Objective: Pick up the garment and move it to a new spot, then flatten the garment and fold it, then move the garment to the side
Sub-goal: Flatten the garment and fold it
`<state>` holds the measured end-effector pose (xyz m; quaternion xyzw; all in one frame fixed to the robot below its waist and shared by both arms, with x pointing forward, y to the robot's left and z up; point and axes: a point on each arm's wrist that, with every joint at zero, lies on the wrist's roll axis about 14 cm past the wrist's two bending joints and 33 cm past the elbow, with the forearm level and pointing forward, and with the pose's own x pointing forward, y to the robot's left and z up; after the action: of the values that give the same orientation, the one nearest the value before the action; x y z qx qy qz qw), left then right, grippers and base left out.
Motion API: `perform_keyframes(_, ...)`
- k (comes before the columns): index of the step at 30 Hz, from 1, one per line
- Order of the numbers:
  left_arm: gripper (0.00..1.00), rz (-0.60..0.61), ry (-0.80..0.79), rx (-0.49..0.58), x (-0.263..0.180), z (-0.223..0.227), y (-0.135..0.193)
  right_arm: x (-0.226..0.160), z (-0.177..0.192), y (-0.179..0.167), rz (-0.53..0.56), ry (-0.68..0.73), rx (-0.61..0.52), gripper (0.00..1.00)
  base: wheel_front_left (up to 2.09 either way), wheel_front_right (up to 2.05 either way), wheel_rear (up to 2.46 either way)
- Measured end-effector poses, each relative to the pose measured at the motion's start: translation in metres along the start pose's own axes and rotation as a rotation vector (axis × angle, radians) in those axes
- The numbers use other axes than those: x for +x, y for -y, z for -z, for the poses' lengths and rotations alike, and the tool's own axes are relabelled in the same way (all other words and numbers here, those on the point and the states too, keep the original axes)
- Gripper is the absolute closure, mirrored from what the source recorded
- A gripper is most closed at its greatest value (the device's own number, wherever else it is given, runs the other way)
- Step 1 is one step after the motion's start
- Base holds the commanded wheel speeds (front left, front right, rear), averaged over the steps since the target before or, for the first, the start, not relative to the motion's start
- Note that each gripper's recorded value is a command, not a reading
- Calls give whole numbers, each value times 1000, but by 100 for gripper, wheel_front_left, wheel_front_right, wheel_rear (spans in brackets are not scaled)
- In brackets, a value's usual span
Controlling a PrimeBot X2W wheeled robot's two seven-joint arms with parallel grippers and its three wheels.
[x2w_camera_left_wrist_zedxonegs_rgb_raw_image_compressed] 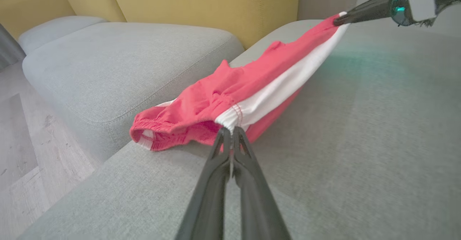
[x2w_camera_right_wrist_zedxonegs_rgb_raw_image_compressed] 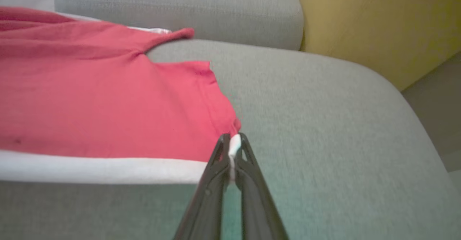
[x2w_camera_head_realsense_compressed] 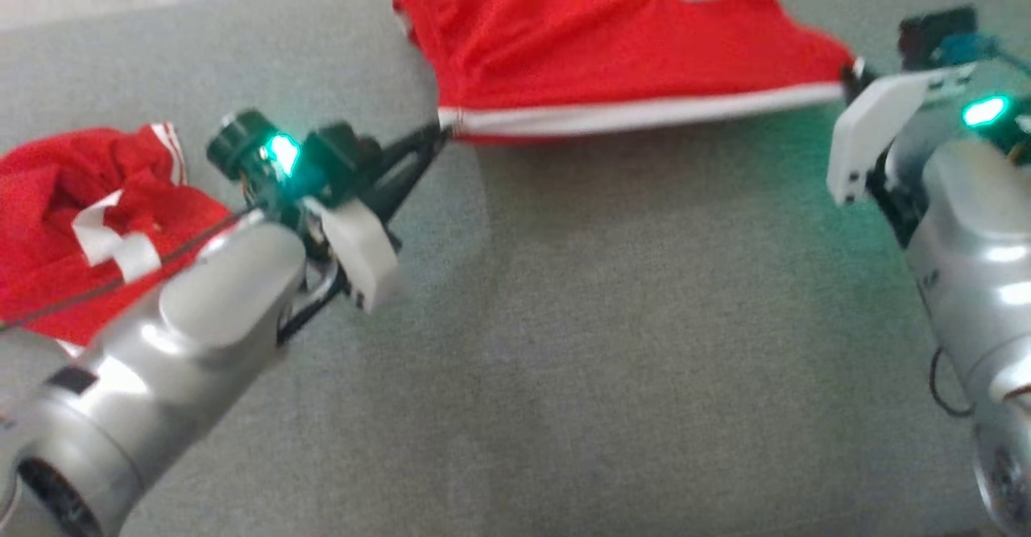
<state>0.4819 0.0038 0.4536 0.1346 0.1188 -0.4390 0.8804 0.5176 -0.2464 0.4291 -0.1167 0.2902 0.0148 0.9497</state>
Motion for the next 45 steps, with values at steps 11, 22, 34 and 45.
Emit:
perform_keyframes(11,100,54,7,-57,-54,0,82,-67,56,-4,-56,-142,46,100,0,0,0)
perform_keyframes(22,100,34,79,-112,-86,-25,124,-120,43,28,-109,-23,134,100,0,0,0)
perform_keyframes(34,100,-171,107,-196,-63,-31,49,-79,-31,22,-78,178,150,100,0,0,0)
perform_keyframes(45,100,-260,19,-248,-27,3,-6,11,-95,-10,-90,227,73,100,0,0,0)
